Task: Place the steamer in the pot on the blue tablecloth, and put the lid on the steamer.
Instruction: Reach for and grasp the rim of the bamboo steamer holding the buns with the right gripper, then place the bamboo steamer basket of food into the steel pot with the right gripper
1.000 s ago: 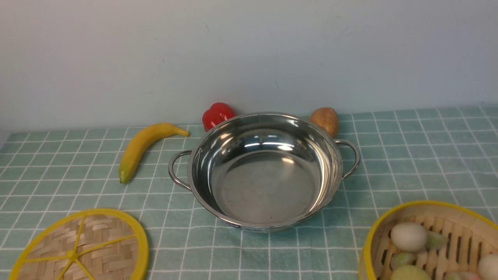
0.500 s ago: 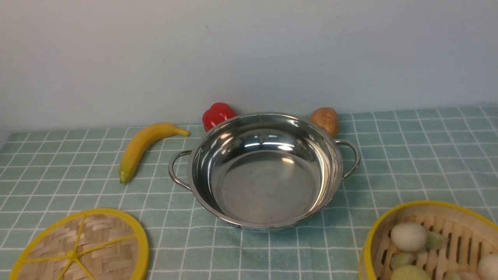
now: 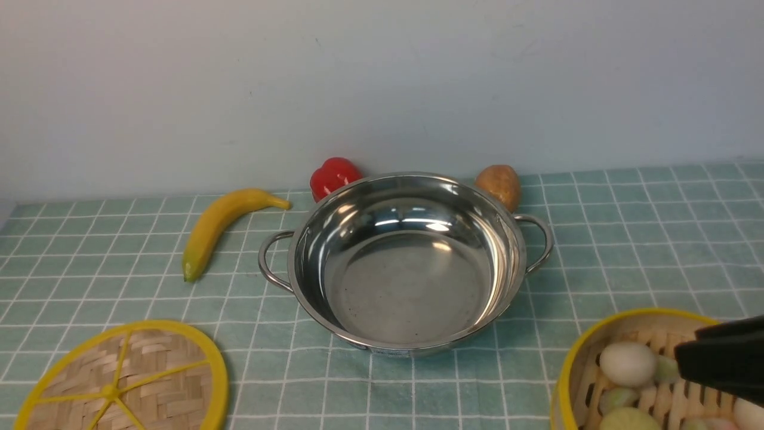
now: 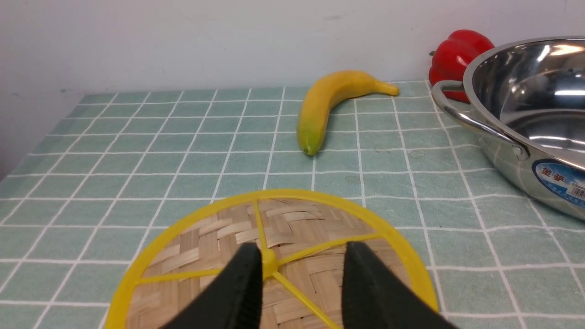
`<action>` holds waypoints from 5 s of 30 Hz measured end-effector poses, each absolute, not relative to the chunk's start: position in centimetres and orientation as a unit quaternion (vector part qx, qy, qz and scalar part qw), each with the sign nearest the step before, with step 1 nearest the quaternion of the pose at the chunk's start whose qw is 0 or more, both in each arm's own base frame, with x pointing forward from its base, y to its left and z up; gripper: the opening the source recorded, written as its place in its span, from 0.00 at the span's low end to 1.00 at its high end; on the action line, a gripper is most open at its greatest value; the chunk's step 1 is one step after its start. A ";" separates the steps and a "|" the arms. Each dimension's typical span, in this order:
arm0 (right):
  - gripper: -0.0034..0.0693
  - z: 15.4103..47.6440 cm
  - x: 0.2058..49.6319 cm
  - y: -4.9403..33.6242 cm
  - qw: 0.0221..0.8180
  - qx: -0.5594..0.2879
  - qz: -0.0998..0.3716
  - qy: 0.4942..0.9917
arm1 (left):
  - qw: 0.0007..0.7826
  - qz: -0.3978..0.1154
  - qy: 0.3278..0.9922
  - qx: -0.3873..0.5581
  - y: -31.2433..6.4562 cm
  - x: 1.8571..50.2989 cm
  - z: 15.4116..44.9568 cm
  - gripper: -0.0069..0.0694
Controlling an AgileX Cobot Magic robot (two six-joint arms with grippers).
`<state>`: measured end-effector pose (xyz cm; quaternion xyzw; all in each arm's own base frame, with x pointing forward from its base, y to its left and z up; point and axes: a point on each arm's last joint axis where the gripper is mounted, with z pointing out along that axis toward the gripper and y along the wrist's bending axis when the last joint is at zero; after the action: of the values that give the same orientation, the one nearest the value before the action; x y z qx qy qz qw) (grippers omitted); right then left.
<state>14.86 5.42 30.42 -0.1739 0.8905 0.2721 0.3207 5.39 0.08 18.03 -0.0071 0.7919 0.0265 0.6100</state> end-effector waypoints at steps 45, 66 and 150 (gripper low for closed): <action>0.43 21.8 22.6 18.9 0.054 -0.156 -0.002 0.986 | 0.610 0.026 0.792 -0.007 0.1 5.4 18.0 0.41; 0.50 18.2 23.5 18.6 0.019 -0.118 0.025 0.993 | 0.610 0.026 0.792 -0.007 0.1 5.4 18.0 0.41; 0.12 24.6 33.2 33.9 0.168 -0.528 -0.013 0.832 | 0.610 0.026 0.792 -0.007 0.1 5.4 18.0 0.41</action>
<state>33.18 33.86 24.58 -0.5283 0.8322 -0.0132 0.1679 5.39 0.08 18.03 -0.0071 0.7919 0.0265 0.6101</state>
